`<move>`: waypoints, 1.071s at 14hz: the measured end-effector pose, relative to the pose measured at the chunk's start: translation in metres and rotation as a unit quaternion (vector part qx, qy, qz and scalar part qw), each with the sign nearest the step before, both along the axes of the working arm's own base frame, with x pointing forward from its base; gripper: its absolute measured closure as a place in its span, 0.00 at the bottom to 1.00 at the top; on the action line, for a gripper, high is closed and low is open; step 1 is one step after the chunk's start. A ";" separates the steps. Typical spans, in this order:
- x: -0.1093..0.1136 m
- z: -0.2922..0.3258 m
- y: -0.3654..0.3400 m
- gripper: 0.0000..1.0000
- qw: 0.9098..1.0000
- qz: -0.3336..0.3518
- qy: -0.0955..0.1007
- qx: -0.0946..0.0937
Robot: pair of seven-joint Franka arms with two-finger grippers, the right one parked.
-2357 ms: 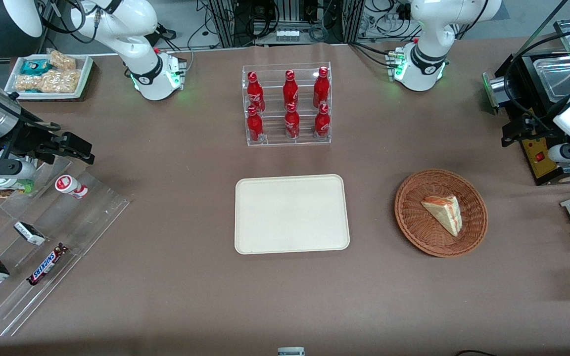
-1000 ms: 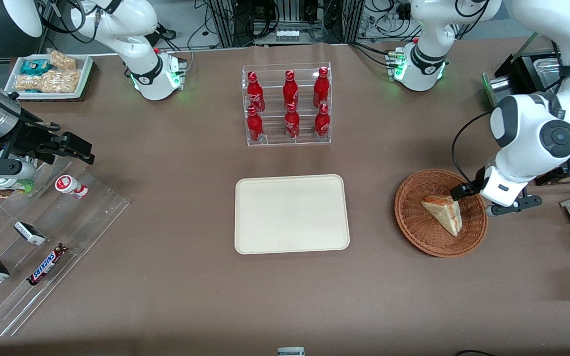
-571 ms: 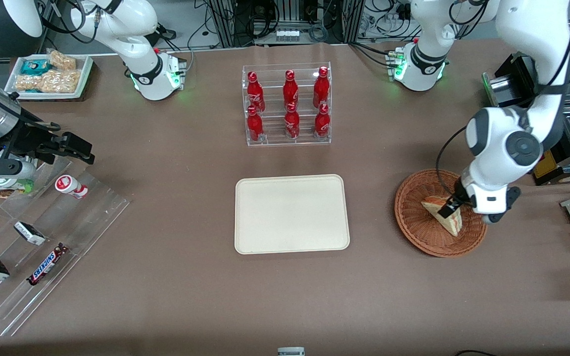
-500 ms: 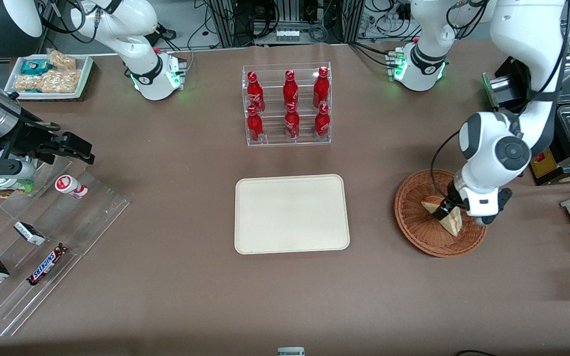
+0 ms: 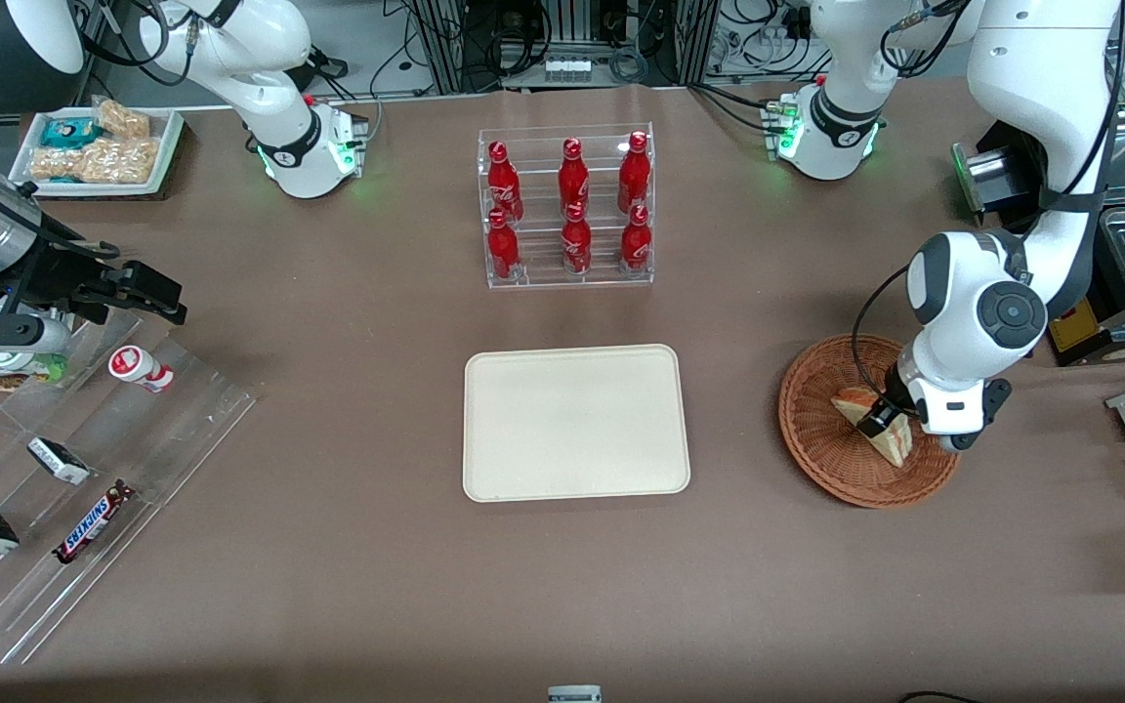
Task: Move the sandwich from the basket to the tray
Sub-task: 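Close the left gripper on the sandwich wedge, then lift the sandwich and carry it with the left gripper over the tray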
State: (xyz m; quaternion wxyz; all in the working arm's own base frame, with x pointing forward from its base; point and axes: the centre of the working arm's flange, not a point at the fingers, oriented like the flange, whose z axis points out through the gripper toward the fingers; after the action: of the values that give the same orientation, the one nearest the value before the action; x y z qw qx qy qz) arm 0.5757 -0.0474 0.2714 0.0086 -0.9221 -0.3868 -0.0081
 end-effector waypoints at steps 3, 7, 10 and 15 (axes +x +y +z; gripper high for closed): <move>0.001 0.001 0.002 0.62 1.000 -0.020 0.002 0.001; 0.020 0.042 -0.016 0.84 0.998 -0.044 0.039 0.003; 0.030 0.078 -0.082 0.86 0.996 -0.090 0.021 -0.005; 0.015 0.074 -0.239 0.88 0.981 -0.190 -0.023 -0.043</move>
State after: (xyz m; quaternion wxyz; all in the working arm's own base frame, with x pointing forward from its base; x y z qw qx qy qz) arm 0.5902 -0.2861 0.3455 -0.0416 -0.9779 -0.2043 -0.0138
